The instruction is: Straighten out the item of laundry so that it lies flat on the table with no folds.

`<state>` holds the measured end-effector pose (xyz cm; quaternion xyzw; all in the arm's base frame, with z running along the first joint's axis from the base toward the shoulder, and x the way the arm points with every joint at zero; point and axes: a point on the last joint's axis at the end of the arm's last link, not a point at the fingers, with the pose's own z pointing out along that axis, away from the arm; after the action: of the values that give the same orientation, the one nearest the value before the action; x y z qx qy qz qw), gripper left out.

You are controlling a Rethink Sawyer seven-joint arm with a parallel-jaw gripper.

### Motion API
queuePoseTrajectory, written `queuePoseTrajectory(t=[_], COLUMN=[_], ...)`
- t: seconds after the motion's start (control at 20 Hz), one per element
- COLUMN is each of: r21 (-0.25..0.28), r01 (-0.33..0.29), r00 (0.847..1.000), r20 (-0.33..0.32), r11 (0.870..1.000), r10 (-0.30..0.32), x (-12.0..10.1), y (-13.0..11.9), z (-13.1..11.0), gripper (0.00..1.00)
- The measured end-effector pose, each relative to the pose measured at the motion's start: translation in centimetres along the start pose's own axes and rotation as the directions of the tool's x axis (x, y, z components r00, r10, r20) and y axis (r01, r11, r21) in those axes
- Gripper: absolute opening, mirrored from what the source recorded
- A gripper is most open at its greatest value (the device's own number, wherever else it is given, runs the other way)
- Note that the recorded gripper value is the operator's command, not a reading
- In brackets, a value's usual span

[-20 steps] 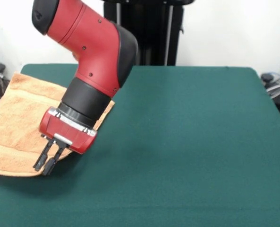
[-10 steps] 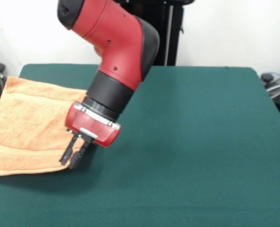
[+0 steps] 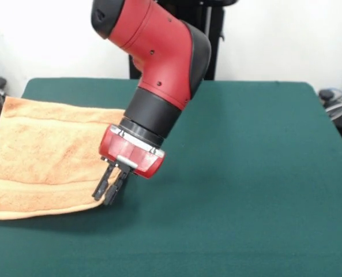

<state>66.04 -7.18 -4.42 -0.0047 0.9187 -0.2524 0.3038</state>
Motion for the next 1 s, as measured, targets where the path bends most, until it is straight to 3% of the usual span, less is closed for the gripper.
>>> queuePoseTrajectory(t=[1.0], r21=[0.002], r01=[-0.054], r00=[0.998], r20=[-0.011], r11=[0.999], r10=[0.054], x=[0.4], y=[3.5], z=[-2.6], gripper=[0.00])
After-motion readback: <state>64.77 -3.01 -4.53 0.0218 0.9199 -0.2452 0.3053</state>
